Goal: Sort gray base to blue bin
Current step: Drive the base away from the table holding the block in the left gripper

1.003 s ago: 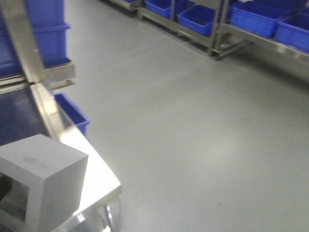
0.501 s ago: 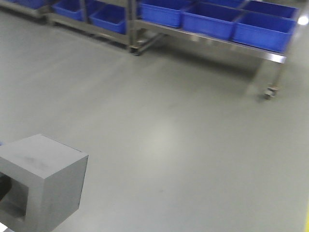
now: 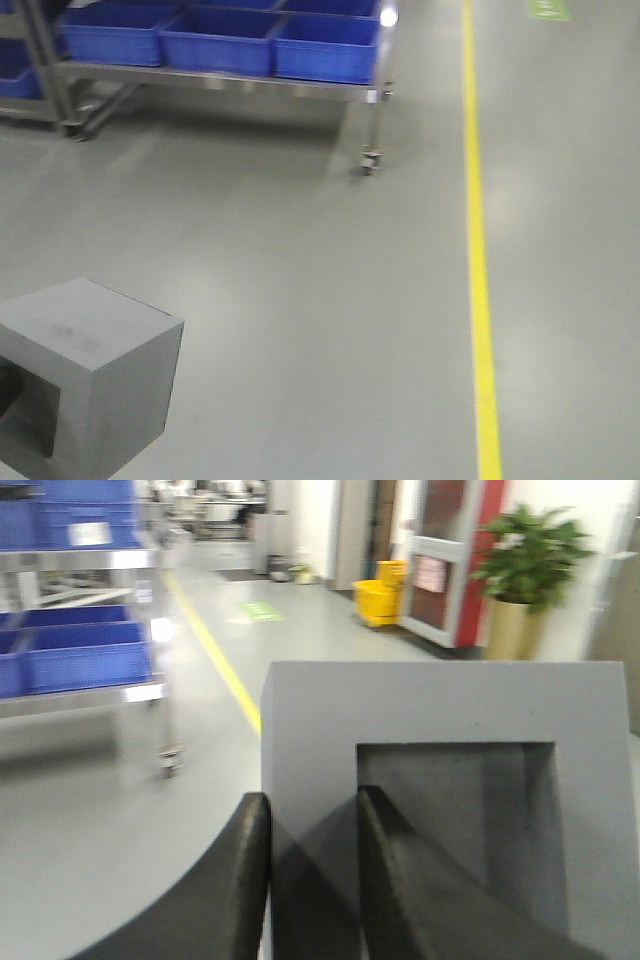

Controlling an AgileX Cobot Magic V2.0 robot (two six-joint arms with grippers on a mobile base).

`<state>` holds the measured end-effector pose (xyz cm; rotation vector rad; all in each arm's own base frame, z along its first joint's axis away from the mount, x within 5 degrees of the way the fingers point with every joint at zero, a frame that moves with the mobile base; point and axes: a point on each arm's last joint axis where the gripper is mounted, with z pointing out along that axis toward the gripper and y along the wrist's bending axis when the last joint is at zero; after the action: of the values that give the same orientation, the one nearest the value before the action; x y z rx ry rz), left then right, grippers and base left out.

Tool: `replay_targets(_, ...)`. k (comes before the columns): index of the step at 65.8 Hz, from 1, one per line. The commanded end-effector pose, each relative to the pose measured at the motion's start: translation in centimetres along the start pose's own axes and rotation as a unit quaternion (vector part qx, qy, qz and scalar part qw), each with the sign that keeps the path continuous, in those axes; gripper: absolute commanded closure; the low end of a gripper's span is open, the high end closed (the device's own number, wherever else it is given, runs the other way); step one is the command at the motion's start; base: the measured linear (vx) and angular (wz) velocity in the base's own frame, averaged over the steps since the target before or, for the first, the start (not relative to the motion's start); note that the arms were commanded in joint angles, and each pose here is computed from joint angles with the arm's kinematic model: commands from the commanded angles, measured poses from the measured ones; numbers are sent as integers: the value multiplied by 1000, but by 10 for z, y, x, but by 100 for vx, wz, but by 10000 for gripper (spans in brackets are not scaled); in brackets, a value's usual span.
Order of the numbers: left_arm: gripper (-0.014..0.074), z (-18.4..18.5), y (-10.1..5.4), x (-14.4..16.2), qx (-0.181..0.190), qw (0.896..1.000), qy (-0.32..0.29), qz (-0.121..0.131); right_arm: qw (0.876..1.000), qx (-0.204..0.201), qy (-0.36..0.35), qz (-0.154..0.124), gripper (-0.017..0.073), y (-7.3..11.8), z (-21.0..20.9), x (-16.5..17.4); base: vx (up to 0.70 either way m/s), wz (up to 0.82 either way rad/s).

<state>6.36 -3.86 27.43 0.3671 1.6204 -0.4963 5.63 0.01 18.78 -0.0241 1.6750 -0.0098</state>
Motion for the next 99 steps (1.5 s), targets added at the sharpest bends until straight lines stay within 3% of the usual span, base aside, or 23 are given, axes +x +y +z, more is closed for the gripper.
replay_targets(1, 599, -2, -3, -21, 13, 998, -68, -5, 999, 1, -35, -6, 568, 0, 0, -2, 9, -69)
replay_targets(31, 599, -2, -3, -21, 13, 998, -68, -5, 999, 1, -35, -6, 568, 0, 0, -2, 17, -38)
replay_targets(99, 599, -2, -3, -21, 13, 998, -68, -5, 999, 1, -35, -6, 568, 0, 0, -2, 35, -4)
